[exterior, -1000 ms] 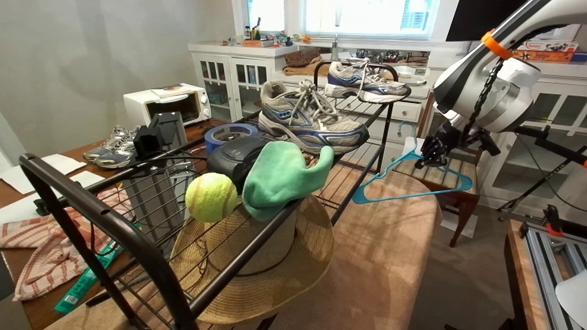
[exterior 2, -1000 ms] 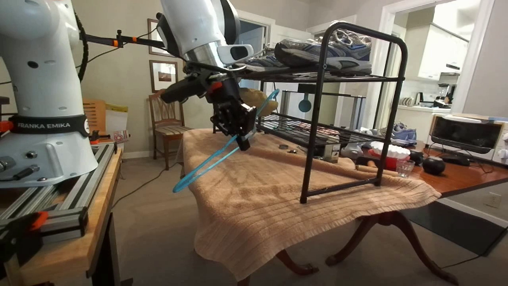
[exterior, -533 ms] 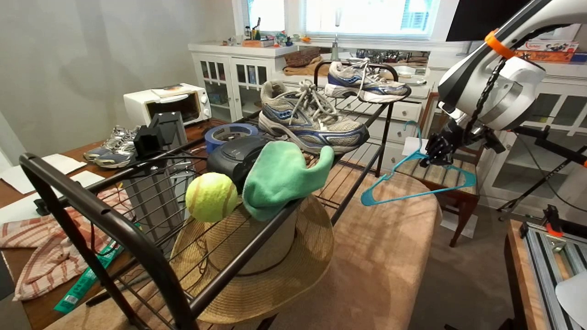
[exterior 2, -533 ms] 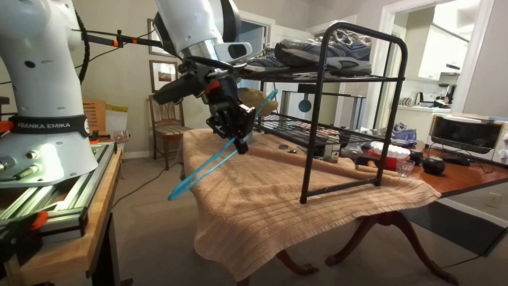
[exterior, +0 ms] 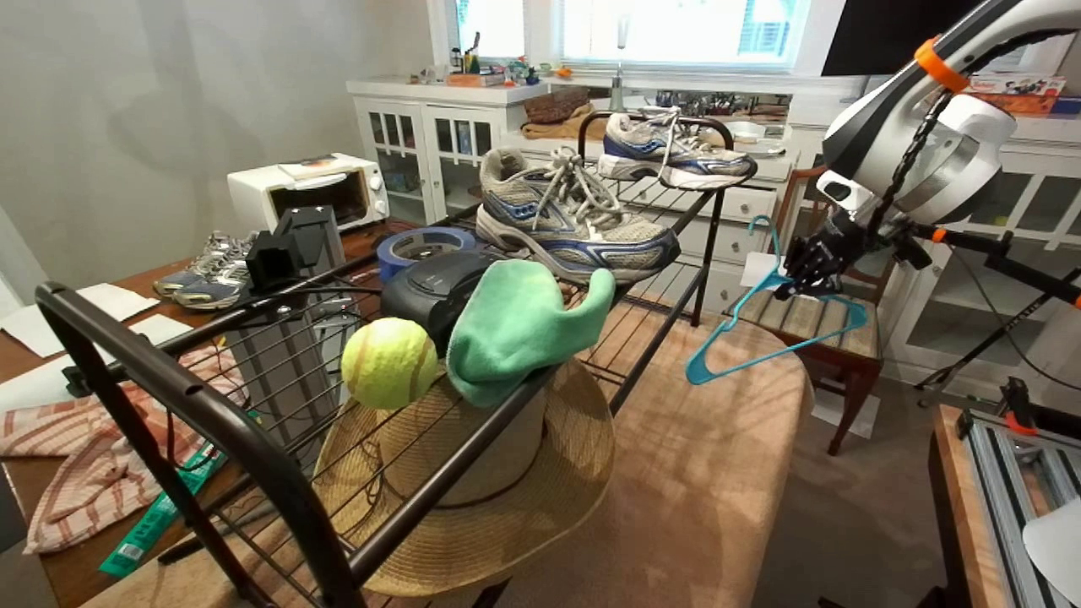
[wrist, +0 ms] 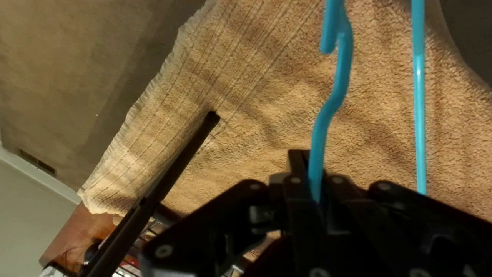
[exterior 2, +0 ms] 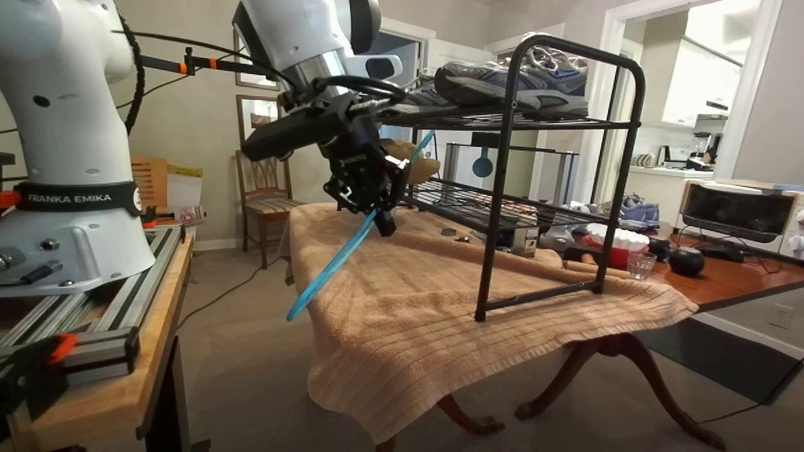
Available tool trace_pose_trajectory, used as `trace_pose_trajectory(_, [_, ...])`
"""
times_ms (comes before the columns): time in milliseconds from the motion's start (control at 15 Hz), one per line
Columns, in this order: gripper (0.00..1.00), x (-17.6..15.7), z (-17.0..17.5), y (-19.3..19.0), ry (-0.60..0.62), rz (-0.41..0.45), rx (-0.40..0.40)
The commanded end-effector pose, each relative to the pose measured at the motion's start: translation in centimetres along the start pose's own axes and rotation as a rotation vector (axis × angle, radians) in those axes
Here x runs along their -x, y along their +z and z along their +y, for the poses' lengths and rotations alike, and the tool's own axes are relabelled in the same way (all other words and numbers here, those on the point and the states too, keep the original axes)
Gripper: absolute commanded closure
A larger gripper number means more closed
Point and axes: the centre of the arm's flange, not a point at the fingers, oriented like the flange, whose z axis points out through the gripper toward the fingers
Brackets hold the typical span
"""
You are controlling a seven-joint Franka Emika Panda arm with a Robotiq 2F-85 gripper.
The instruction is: Put the coat hanger on the top shelf
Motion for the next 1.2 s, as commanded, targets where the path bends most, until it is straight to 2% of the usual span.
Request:
trace_pose_trajectory(0, [0.99,0.5,-2.7,-7.2,-0.103,0.063,0.012])
trace_pose_trajectory(333, [0.99,0.4,-1.8,-9.7,-0.259,0.149,0.029])
trace_pose_trajectory(667, [0.99,0.3,-1.4,-12.9,-0.425,0.233,-0.002])
trace_pose_trajectory(867, [0.99,-0.7,-1.6,-15.9,-0.450,0.314,-0.033])
trace_pose_trajectory(1067, [0.99,-3.1,-2.3,-19.5,-0.405,0.398,-0.059])
trace_pose_trajectory(1133, [0.99,-4.1,-2.4,-20.7,-0.374,0.403,-0.072])
